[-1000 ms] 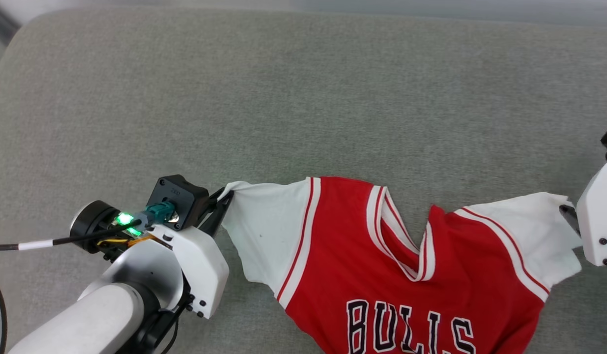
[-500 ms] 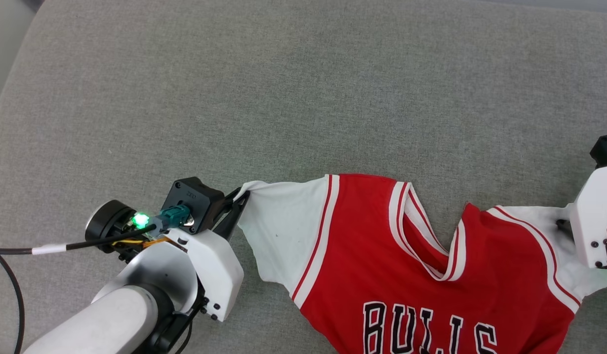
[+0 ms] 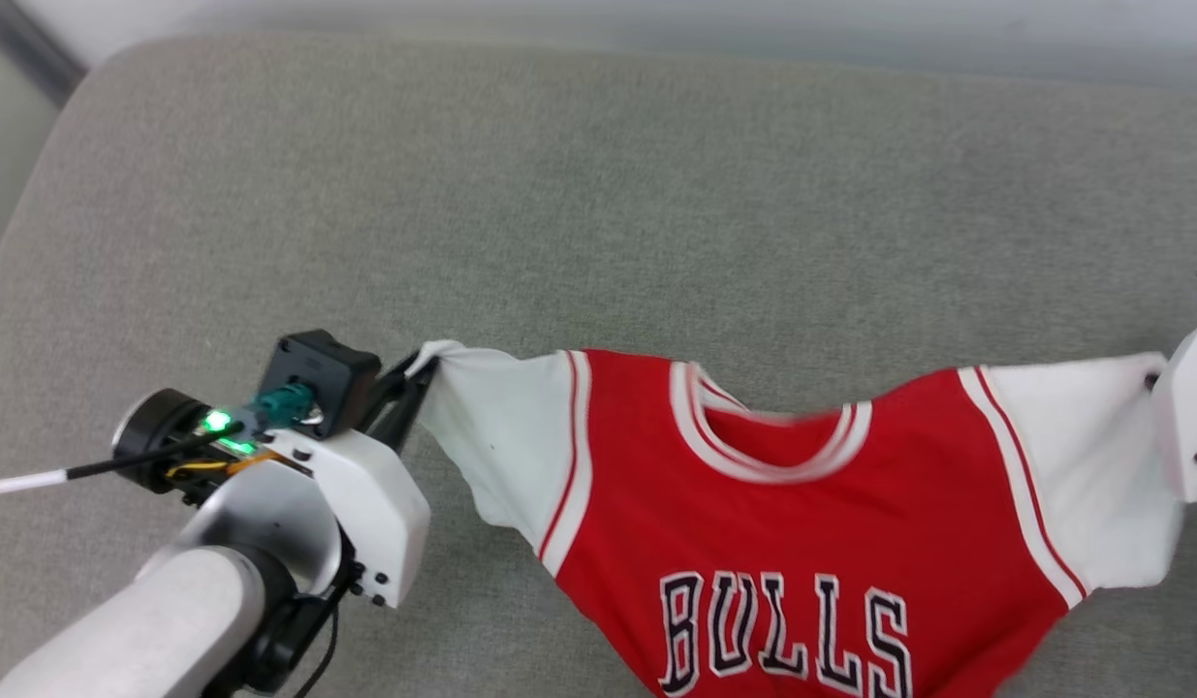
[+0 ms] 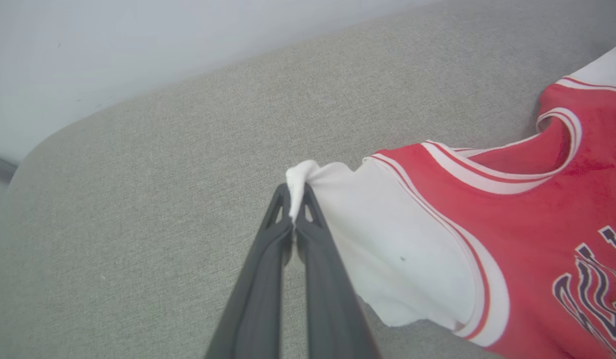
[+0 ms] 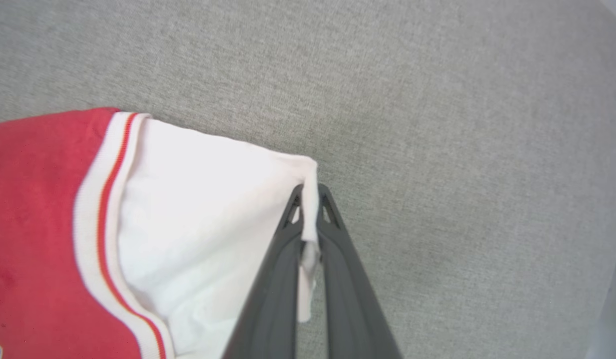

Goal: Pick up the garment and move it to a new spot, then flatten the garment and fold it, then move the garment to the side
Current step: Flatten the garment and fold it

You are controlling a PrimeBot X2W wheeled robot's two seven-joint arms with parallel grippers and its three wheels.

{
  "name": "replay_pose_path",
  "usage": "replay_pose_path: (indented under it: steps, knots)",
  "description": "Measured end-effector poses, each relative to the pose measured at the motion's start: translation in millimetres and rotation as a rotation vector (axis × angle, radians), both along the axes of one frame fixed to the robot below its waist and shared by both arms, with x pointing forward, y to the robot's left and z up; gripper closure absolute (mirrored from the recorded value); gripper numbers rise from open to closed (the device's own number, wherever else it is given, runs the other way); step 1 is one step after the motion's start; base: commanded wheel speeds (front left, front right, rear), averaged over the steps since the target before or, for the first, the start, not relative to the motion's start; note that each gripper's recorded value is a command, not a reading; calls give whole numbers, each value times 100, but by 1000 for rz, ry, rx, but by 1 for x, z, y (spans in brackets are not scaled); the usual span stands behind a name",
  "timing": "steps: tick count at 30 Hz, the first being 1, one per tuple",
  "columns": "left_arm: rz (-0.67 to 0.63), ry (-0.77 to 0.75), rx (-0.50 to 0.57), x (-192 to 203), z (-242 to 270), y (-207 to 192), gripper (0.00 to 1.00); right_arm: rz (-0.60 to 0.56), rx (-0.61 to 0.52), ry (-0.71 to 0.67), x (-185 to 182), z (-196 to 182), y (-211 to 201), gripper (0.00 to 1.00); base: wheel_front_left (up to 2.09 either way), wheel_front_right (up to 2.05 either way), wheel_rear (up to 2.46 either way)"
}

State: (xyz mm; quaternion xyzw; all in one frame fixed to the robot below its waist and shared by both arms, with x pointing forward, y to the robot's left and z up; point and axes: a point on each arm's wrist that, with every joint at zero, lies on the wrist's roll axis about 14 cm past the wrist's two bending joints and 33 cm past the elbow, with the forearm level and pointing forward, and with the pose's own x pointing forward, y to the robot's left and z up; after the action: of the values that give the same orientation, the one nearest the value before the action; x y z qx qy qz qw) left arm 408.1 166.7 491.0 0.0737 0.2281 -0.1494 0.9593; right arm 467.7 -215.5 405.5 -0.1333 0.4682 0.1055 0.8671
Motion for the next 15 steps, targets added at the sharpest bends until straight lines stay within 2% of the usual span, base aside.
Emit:
replay_pose_path:
  steps: [8,15]
  knots:
    - [25,-195,0,8,63,11,100,-42,135,-316,14,106,-10,100,0,0,0]
    - [28,-428,-16,12,134,16,100,-51,168,-620,2,204,-28,100,0,0,0]
